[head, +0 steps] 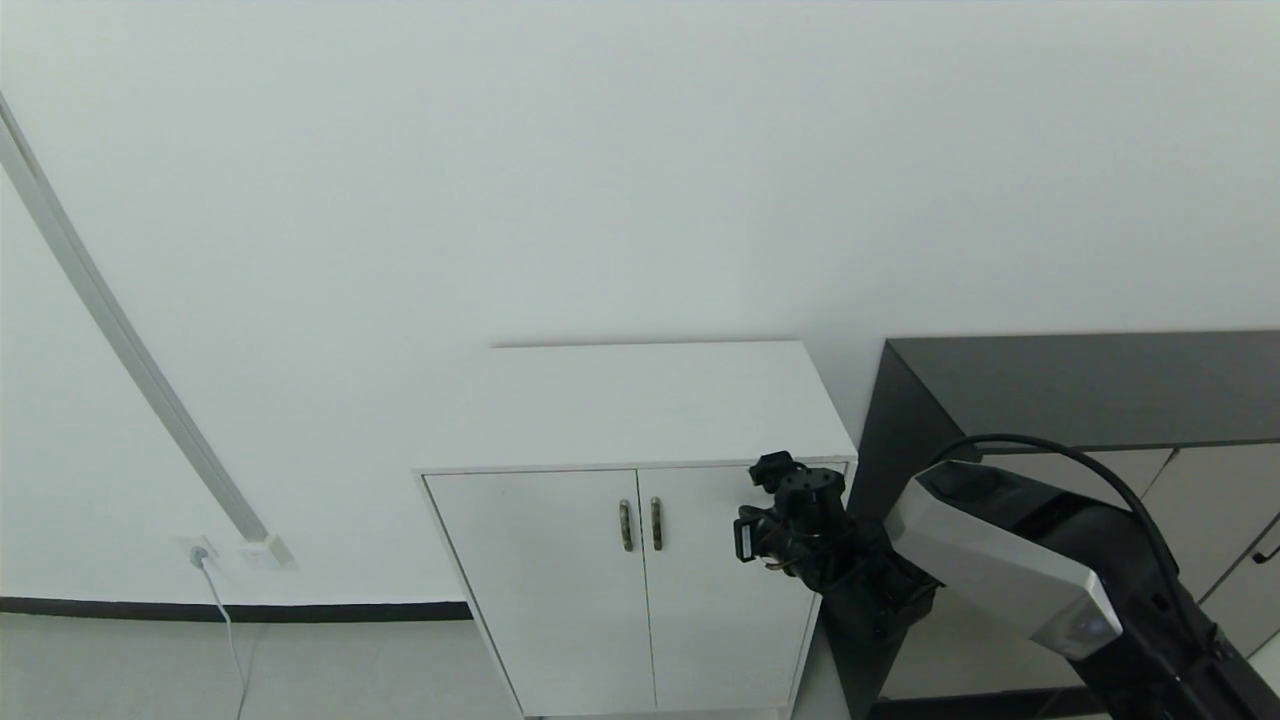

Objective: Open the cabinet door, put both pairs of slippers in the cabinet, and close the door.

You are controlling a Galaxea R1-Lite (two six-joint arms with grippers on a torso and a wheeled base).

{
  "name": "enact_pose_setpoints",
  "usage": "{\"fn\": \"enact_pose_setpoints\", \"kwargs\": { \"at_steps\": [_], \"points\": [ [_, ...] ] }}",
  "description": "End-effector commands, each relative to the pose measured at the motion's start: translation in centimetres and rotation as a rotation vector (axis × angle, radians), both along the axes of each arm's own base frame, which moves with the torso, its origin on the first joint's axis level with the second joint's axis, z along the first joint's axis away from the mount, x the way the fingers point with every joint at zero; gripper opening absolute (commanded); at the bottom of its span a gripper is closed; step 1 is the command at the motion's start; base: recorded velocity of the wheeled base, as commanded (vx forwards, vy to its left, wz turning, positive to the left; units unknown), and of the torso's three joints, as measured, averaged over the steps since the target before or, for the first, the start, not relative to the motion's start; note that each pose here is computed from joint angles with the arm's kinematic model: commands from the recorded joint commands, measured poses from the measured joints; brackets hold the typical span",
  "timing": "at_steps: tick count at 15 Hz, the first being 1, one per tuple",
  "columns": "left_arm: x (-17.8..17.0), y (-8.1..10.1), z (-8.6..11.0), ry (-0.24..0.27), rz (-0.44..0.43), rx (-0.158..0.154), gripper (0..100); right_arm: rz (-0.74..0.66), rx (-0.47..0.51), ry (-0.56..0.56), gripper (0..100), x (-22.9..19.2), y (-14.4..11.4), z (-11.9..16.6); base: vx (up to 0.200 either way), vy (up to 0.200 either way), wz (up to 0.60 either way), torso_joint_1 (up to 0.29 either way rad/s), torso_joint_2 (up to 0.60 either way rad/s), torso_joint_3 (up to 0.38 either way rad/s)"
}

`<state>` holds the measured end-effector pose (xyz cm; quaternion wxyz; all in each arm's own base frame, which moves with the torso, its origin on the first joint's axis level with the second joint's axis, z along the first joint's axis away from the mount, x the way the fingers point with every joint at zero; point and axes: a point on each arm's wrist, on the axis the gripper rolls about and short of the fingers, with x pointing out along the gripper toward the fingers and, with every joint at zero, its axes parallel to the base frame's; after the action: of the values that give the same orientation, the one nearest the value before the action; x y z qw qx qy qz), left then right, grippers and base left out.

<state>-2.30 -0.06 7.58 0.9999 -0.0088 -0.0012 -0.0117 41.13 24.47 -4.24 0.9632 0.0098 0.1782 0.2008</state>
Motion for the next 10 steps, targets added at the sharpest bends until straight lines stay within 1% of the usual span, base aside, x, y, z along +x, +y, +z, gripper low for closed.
{"fn": "enact_pose_setpoints", "kwargs": {
  "at_steps": [1, 6, 8, 10],
  "points": [
    [0.0, 0.0, 0.0, 0.001, 0.000, -0.001, 0, 0.006, 0.003, -0.004, 0, -0.1, 0.2, 0.3, 0.000, 0.000, 0.00, 0.000, 0.00, 0.000],
    [0.0, 0.0, 0.0, 0.001, 0.000, -0.001, 0, 0.016, 0.006, -0.009, 0, -0.6, 0.5, 1.0, 0.000, 0.000, 0.00, 0.000, 0.00, 0.000],
    [0.0, 0.0, 0.0, 0.001, 0.000, -0.001, 0, 0.025, 0.004, -0.001, 0, -1.9, 0.0, 2.1, 0.000, 0.000, 0.00, 0.000, 0.00, 0.000],
    [0.0, 0.0, 0.0, 0.001, 0.000, -0.001, 0, 0.039, 0.019, -0.025, 0, -3.8, -0.6, 3.3, 0.000, 0.000, 0.00, 0.000, 0.00, 0.000]
  ]
}}
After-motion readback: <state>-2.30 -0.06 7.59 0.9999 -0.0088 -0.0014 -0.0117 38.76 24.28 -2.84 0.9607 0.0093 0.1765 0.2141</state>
